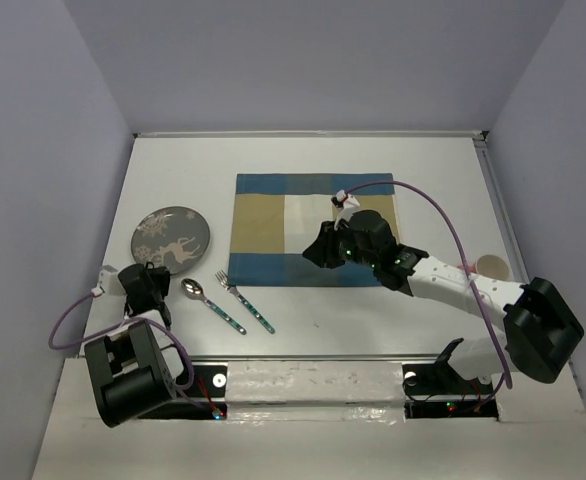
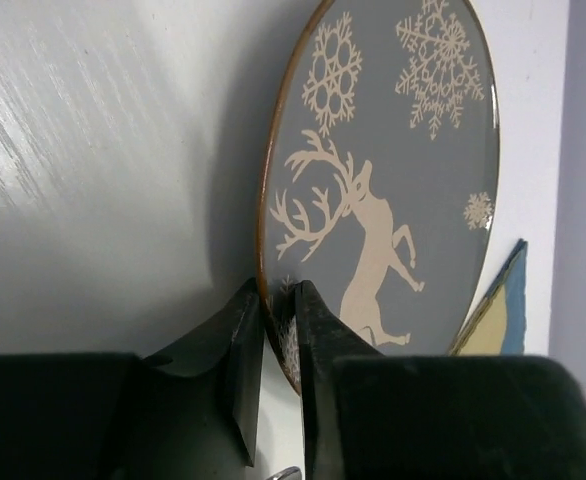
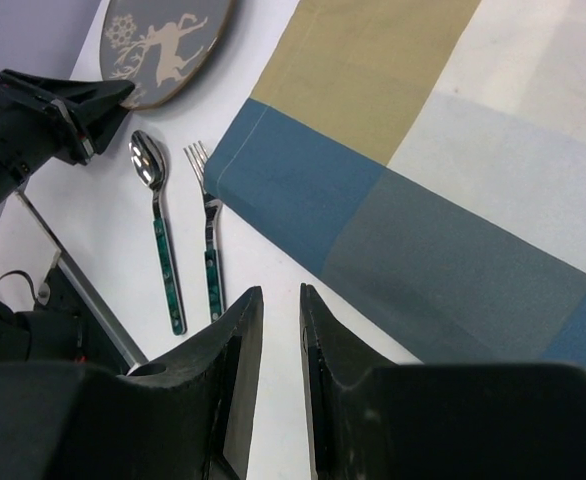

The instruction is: Set the dinner table for one person

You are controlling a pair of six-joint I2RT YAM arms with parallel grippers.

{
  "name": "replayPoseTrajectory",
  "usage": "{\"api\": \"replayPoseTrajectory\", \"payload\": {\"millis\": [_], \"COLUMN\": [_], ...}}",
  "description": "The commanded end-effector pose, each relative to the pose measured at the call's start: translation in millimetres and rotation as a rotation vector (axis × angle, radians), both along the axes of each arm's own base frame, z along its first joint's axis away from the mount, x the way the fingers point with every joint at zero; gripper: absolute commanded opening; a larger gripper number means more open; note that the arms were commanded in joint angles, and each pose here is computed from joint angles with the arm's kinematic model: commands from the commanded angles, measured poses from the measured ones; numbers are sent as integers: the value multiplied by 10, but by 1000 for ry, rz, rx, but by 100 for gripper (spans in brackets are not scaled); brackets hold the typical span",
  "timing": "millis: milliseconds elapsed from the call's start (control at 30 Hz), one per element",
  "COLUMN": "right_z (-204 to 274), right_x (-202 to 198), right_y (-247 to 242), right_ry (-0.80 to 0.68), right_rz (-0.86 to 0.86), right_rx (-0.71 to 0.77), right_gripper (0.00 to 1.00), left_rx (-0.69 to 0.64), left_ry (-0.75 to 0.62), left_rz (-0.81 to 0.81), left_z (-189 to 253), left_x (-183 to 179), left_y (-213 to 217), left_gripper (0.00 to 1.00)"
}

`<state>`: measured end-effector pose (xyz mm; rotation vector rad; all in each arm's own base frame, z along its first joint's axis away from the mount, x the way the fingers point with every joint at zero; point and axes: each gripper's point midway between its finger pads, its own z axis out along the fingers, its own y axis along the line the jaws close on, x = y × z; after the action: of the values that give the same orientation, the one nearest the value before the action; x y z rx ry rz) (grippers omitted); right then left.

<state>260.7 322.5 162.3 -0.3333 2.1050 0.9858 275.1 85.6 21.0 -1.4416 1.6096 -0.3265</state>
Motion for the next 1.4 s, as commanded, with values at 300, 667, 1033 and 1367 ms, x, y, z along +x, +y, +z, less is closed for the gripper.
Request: {"api": "replayPoseTrajectory", "payload": {"millis": [300, 667, 1033, 1367], "right_z": [135, 321, 214, 460], "right_x": [-47, -87, -76, 91], "right_y": [-5, -275, -508, -971], "right_ry": [-15, -67, -54, -115], "right_rz": [9, -74, -153, -300], "right_rx": [62, 46, 7, -48], "right_gripper": [27, 27, 28, 29], "left_rx": [-9, 42, 54, 4], "left_ry": [-276, -540, -725, -795], "left_rz": [-18, -78, -179, -566], "left_z": [496, 1459, 2104, 2400], "left_x": [242, 494, 542, 500], "left_y": [-43, -46, -172, -1183], "left_gripper": [0, 0, 0, 0]}}
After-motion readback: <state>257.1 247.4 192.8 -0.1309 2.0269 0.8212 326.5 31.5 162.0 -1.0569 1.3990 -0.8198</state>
